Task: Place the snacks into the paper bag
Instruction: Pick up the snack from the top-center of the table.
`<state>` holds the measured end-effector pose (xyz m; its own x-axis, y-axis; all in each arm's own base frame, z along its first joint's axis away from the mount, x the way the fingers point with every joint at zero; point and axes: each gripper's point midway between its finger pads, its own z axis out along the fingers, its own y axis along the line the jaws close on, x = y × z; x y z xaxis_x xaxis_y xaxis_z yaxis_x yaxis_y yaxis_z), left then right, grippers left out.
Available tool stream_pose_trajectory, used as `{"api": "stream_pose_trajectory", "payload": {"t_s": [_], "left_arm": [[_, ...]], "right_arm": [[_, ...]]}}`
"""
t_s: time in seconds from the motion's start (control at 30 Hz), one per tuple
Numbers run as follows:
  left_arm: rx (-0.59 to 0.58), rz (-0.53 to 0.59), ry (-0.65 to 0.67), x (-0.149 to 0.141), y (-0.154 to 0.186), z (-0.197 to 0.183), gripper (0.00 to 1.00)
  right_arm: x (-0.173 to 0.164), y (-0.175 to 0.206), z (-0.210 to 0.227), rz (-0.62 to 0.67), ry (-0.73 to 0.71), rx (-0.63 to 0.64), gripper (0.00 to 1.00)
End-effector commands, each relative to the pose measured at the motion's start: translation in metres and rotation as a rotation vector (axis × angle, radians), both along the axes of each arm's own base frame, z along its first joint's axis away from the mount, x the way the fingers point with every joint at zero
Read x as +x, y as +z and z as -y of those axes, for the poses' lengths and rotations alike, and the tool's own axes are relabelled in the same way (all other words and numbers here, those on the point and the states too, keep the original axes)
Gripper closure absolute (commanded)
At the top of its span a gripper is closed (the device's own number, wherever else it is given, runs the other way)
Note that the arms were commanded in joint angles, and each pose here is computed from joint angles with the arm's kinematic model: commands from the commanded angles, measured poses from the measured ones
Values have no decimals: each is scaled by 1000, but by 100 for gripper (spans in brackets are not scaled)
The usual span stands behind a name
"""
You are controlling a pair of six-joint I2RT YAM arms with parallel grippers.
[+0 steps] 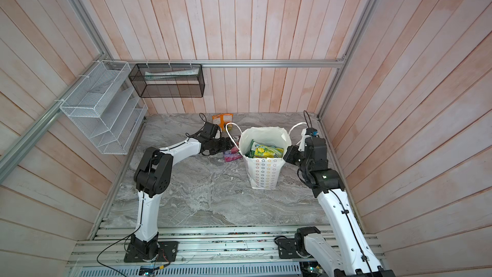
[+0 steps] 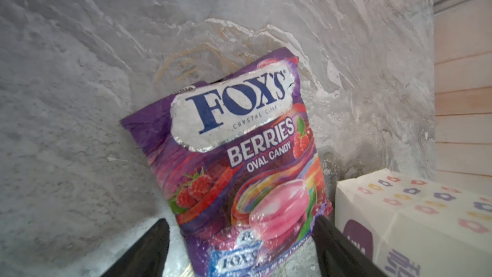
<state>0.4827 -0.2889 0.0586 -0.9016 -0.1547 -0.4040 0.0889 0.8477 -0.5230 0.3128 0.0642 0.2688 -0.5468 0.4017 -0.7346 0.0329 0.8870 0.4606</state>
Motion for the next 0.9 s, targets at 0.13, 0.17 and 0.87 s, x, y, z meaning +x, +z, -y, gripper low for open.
{"api": "stream_pose_trajectory", "payload": {"t_s": [0.13,0.17,0.87], "left_arm": [[31,-38,39,8,-20,-4,26],[34,-39,43,9,-22,-5,28],[-90,-19,44,-1,13,-1,100]], "right_arm": [[0,14,3,57,-8,2,100],[0,14,3,55,-8,2,100],[-1,17,4,59,-13,-2,100]]}}
